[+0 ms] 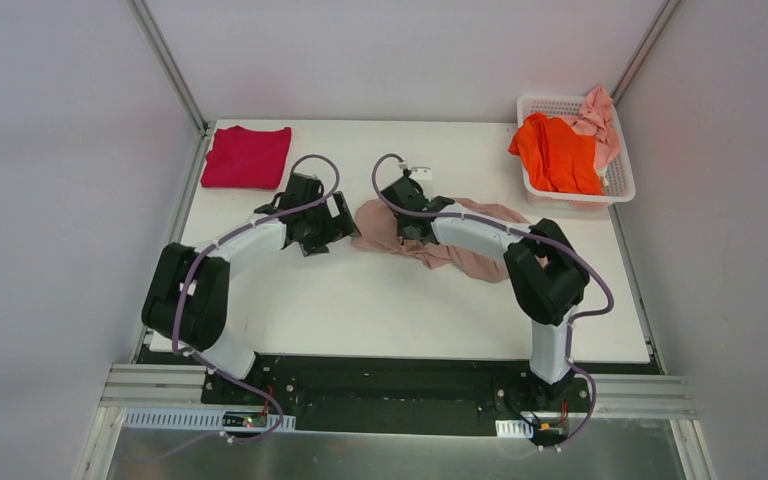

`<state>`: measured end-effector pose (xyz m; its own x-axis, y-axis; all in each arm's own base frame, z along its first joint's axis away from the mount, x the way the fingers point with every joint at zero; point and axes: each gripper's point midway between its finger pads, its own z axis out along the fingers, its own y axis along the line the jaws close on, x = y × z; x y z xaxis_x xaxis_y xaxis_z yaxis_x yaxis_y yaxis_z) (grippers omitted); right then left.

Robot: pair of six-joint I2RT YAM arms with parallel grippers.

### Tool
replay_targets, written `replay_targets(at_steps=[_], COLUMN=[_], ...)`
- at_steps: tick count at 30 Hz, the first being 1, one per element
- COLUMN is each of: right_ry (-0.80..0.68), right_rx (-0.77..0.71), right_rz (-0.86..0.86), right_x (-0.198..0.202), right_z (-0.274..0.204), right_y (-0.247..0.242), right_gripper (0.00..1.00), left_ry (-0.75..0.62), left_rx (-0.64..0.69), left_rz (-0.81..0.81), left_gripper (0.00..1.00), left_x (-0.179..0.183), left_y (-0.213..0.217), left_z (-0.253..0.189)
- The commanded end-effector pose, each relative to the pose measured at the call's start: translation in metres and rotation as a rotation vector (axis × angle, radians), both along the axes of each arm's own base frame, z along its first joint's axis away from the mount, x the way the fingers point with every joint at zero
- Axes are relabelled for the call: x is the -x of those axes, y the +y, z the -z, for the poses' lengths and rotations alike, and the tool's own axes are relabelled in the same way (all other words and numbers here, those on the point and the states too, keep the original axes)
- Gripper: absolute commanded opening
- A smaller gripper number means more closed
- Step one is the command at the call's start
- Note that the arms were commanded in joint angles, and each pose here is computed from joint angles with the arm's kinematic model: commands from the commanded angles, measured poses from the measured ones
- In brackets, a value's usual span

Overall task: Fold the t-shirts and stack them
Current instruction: Flatten out the tshirt

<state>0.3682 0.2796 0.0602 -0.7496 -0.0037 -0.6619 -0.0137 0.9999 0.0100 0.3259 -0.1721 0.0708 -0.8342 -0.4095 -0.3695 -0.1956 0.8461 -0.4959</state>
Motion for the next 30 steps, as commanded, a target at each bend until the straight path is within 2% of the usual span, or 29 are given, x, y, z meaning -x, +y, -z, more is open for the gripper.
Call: replay_targets(at_steps=[1, 3, 9, 16, 18, 19, 20, 21, 26, 30], right_ry=[-0.071, -0.082, -0.081, -0.088, -0.090, -0.092, -0.099, -0.107, -0.201, -0.315], right_rx=[-0.062, -0.085, -0.142, -0.168, -0.167, -0.166, -0.170, -0.165, -0.067, -0.077], right_rz=[0.022, 0.023, 0.047, 0.074, 0.086, 0.093, 0.103, 0.116, 0.236, 0.377], right_x=[0.000, 0.003, 0.012, 0.021, 0.025, 0.026, 0.027, 0.027, 0.027, 0.029], right_z=[-0.035, -0.045, -0.058, -0.066, -0.067, -0.067, -0.071, -0.073, -0.107, -0.153], right_y=[-0.005, -0.007, -0.020, -0.038, -0.046, -0.049, -0.054, -0.061, -0.120, -0.182], right_gripper=[0.00, 0.00, 0.00, 0.00, 0.00, 0.00, 0.00, 0.00, 0.00, 0.00], left_ry=[-0.058, -0.035, 0.021, 0.018, 0.026, 0.024, 0.022, 0.017, -0.121, -0.304], left_rx=[0.035, 0.030, 0.036, 0.049, 0.075, 0.092, 0.108, 0.114, 0.043, -0.068], left_rz=[0.087, 0.107, 0.132, 0.156, 0.174, 0.185, 0.197, 0.201, 0.157, 0.038], left_gripper=[0.95, 0.90, 0.67, 0.54, 0.42, 0.31, 0.12, 0.00, 0.00, 0.00], left_x=[-0.031, -0.036, -0.034, -0.040, -0.040, -0.041, -0.041, -0.041, -0.043, -0.039], left_y=[-0.033, -0.038, -0.046, -0.056, -0.063, -0.066, -0.070, -0.071, -0.050, -0.010], left_z=[-0.009, 0.001, 0.023, 0.034, 0.035, 0.035, 0.034, 0.032, -0.009, -0.074])
